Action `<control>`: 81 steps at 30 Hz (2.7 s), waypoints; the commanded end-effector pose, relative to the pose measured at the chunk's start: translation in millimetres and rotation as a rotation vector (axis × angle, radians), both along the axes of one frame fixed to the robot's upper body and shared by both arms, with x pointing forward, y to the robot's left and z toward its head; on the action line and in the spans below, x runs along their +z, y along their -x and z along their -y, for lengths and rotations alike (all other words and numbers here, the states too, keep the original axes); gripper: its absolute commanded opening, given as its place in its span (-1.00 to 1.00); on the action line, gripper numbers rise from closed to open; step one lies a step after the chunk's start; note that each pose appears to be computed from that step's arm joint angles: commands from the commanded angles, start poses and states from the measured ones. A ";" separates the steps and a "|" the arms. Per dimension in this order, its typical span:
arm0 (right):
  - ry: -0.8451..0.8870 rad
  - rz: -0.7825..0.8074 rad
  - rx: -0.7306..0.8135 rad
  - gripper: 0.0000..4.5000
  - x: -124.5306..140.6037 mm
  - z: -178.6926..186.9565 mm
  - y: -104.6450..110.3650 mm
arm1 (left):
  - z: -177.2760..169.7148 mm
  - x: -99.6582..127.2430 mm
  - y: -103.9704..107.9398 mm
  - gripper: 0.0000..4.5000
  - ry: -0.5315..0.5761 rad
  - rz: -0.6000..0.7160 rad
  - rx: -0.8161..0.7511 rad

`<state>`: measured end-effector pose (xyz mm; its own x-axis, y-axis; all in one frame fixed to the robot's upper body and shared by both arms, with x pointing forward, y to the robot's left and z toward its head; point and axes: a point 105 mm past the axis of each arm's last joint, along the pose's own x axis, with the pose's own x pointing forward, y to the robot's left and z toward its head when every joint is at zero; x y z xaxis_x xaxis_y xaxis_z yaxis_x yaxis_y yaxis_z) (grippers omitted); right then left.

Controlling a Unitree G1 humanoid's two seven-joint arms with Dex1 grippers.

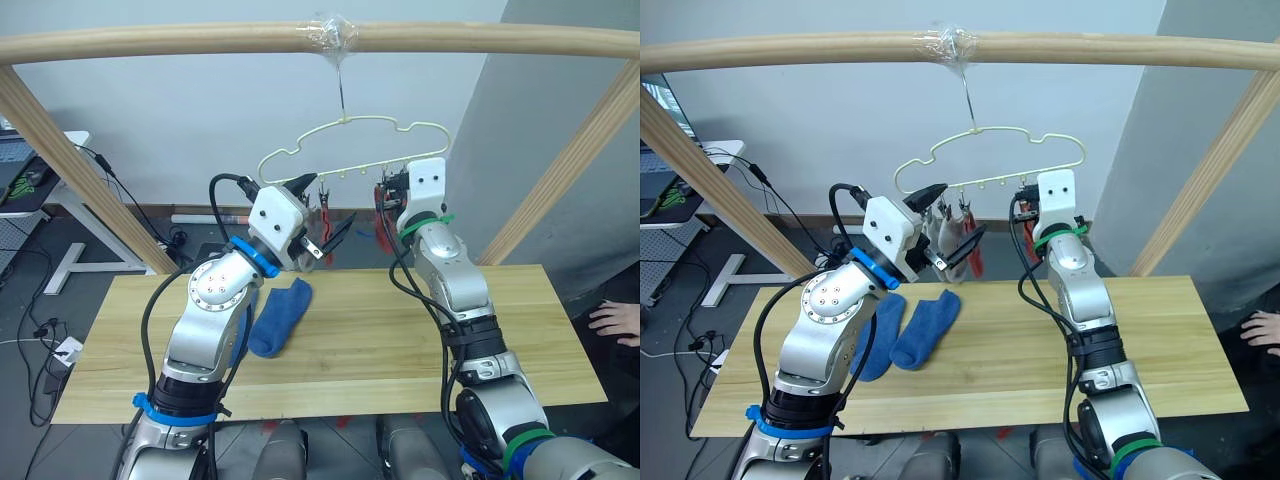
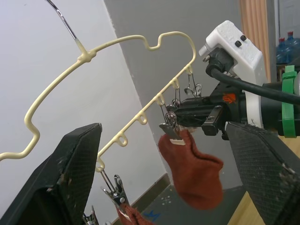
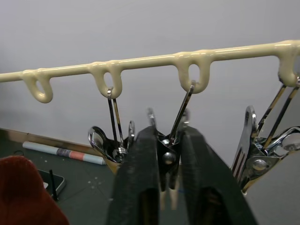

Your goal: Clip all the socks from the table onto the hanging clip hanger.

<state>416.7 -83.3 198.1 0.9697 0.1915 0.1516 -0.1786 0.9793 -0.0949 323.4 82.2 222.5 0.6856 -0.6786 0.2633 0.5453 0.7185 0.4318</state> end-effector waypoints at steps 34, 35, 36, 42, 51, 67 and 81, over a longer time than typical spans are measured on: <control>-0.061 0.078 0.048 0.30 28.1 -20.7 -7.3 | 2.6 22.4 8.2 0.95 0.019 0.088 -0.011; -0.061 0.079 0.049 0.30 28.2 -20.9 -7.7 | 2.4 22.3 8.3 0.95 0.019 0.088 -0.011; -0.061 0.080 0.049 0.30 28.3 -20.9 -8.1 | 2.0 22.0 8.3 0.95 0.018 0.088 -0.009; -0.063 0.083 0.048 0.13 28.7 -18.9 -10.9 | 2.5 21.4 8.6 0.95 0.018 0.086 -0.008; -0.062 0.090 0.045 -0.99 29.1 -16.7 -11.8 | 3.9 20.2 9.3 0.95 0.018 0.081 -0.012; -0.042 0.009 0.098 -1.00 24.0 2.7 -7.0 | -21.9 -75.9 -4.0 0.95 0.062 -0.349 0.125; -0.030 -0.091 0.164 -1.00 34.5 23.2 5.1 | -50.9 -205.4 -19.0 0.95 -0.110 -0.765 0.355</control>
